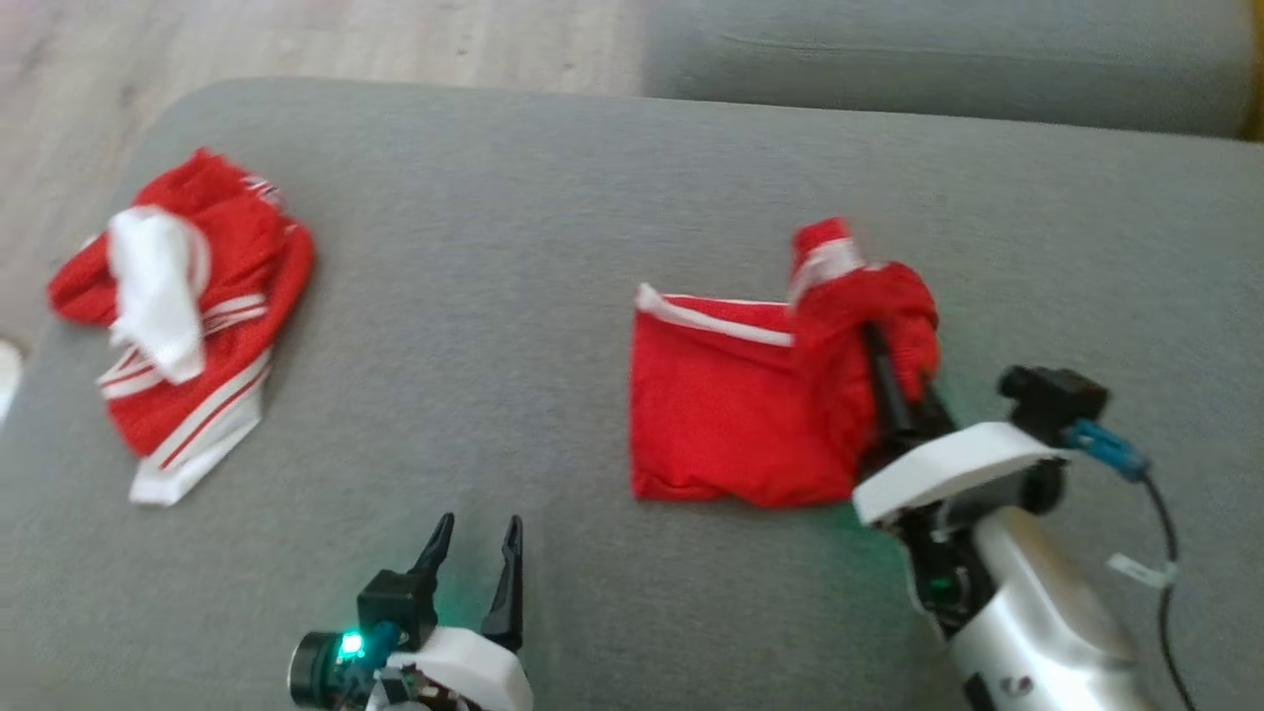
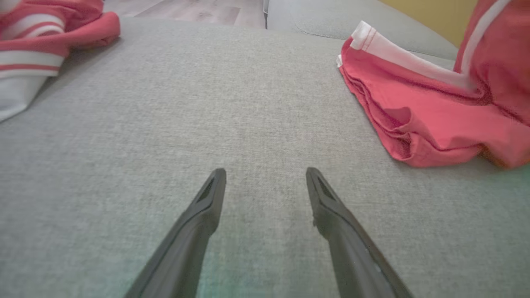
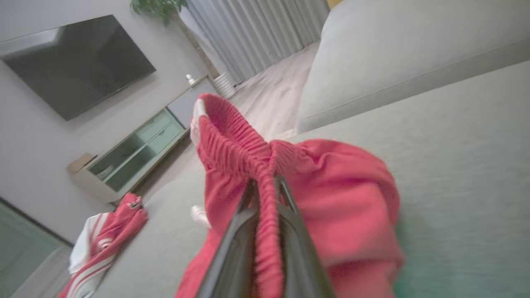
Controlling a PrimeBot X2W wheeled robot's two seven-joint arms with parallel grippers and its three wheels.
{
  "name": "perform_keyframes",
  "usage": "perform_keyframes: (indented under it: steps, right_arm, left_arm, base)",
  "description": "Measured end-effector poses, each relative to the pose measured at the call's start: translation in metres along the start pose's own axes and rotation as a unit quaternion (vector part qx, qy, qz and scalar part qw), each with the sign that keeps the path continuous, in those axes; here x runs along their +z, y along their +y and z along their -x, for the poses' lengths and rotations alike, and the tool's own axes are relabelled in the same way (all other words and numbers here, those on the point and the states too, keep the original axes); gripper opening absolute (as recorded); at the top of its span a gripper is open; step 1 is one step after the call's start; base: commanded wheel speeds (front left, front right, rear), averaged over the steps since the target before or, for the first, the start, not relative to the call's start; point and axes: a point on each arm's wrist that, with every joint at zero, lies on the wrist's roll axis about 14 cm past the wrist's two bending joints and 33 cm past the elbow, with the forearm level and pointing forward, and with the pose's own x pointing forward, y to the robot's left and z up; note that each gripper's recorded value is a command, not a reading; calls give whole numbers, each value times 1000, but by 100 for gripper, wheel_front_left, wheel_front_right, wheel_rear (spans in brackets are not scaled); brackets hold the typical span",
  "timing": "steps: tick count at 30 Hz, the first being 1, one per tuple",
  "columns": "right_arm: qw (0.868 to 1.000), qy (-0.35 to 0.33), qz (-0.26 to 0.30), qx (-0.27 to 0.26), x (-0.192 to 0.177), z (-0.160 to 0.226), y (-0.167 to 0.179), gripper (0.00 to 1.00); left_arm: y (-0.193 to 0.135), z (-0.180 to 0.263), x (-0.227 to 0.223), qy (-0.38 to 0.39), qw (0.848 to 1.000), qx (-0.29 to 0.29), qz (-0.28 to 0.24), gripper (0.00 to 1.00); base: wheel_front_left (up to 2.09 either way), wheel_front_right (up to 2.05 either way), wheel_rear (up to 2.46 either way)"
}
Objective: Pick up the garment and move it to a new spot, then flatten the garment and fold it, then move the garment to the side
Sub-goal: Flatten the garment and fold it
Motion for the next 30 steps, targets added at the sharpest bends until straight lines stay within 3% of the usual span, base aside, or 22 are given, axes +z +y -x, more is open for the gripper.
perform_keyframes:
  steps: [6,7,8,13,18,26,30]
  right_arm:
    - [995,62,21,70,-35,-21,46,0]
    - [994,77,33,76,-44,-23,49,68]
    - [992,88,42,84,-51,-24,53,100]
    - [985,93,57,131,-61,-25,82,100]
    - [987,74,71,125,-52,-19,76,100]
    - [989,-40,143,8,26,1,-1,100]
    - [984,-49,160,-55,29,37,-39,100]
  left_arm:
    - [25,16,-2,-4,999,42,11,100]
    - [30,19,-3,-4,999,51,13,100]
    - [34,22,-4,-4,998,58,15,100]
    - [48,28,-3,-8,996,83,20,100]
    - [47,20,10,-24,997,77,12,100]
    - [19,-4,59,-92,995,23,-31,100]
    - [3,-8,74,-115,992,-5,-54,100]
  base:
    - [0,0,0]
    - [0,0,0]
    - [0,0,0]
    - [0,0,0]
    - [0,0,0]
    - [0,0,0]
    - [0,0,0]
